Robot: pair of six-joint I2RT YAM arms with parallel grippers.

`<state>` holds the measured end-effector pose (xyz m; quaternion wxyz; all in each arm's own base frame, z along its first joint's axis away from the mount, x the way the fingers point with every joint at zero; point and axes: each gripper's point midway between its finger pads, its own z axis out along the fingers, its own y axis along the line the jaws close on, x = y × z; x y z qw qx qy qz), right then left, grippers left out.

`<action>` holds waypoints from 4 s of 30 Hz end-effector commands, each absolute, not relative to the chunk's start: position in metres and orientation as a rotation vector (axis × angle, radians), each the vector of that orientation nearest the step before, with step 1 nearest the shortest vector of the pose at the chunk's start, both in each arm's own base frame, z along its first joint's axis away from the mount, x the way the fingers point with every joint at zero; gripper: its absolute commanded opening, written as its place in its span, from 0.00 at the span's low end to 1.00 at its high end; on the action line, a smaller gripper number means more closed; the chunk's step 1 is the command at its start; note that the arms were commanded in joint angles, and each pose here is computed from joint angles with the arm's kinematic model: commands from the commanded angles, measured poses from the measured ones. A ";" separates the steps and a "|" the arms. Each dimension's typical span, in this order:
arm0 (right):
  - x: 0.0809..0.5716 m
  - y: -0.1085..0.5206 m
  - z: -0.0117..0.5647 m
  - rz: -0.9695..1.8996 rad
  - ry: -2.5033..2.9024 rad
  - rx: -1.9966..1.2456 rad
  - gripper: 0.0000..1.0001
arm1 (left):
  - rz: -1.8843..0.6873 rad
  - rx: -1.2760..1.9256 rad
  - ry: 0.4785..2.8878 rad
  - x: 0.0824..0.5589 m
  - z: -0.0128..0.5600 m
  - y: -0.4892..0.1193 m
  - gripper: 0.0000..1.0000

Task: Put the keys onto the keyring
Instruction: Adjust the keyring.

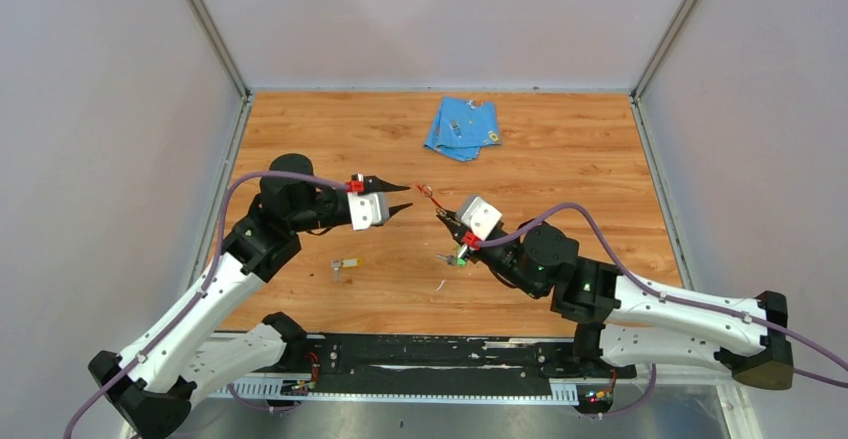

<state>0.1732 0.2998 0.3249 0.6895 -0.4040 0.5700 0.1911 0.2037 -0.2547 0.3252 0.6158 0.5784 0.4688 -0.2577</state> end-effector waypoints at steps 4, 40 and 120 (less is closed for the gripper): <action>0.145 0.291 0.332 0.615 1.228 -1.033 0.00 | -0.147 1.667 0.593 0.192 0.342 -0.236 0.38; 0.096 0.299 0.334 1.376 1.321 -1.465 0.01 | 0.287 1.540 -0.257 0.132 0.363 -0.238 0.39; 0.128 0.279 0.294 0.732 1.425 -1.661 0.01 | -1.099 1.589 1.518 0.164 0.296 -0.272 0.45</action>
